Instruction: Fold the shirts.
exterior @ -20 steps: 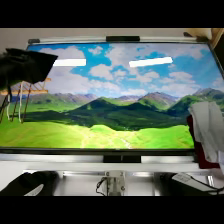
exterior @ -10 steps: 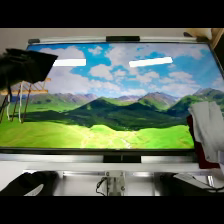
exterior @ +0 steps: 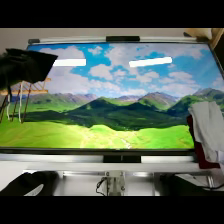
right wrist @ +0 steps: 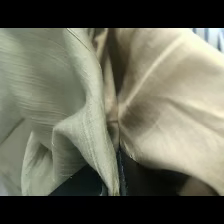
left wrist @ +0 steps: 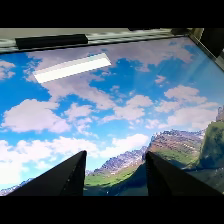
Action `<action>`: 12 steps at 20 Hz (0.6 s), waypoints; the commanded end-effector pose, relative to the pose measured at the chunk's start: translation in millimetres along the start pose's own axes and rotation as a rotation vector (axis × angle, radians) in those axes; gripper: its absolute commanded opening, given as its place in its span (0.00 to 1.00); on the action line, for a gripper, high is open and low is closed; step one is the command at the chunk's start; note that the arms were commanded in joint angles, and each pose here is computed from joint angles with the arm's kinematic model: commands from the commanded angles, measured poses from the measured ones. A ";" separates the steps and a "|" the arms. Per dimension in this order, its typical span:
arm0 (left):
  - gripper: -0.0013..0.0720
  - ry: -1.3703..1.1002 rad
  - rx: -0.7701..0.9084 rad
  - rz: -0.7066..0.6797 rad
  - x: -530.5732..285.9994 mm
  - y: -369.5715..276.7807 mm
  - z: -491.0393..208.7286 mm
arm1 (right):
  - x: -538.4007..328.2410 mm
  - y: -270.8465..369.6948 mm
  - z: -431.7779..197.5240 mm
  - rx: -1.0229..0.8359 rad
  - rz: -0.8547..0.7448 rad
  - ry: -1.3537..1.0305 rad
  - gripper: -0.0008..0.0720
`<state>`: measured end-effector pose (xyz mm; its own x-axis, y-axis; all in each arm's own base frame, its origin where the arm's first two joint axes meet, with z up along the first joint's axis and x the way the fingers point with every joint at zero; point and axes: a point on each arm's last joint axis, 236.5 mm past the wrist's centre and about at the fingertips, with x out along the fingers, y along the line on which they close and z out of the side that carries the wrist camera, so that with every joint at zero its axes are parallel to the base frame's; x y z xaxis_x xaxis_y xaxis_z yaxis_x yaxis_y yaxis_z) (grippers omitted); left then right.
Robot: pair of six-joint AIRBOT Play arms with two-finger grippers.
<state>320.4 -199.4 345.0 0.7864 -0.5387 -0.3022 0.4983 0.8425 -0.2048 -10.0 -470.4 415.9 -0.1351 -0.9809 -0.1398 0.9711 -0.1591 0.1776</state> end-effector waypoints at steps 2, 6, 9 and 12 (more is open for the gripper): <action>0.65 0.001 0.003 0.000 0.4 -0.1 -0.3 | -2.2 -6.6 -20.2 -0.014 0.010 0.098 0.11; 0.65 0.000 0.003 0.000 0.4 -0.1 -0.2 | -4.1 9.1 -16.2 -0.021 0.075 0.082 0.66; 0.65 0.001 0.003 0.000 0.4 -0.1 -0.3 | -15.2 12.3 -17.3 -0.005 0.093 0.104 0.66; 0.65 0.001 0.003 0.000 0.4 -0.1 -0.3 | -32.5 20.3 -28.1 0.012 0.133 0.172 0.67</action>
<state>320.3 -199.5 345.0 0.7864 -0.5390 -0.3019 0.4992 0.8423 -0.2033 7.0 -452.1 400.7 -0.0256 -0.9708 -0.2387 0.9780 -0.0738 0.1950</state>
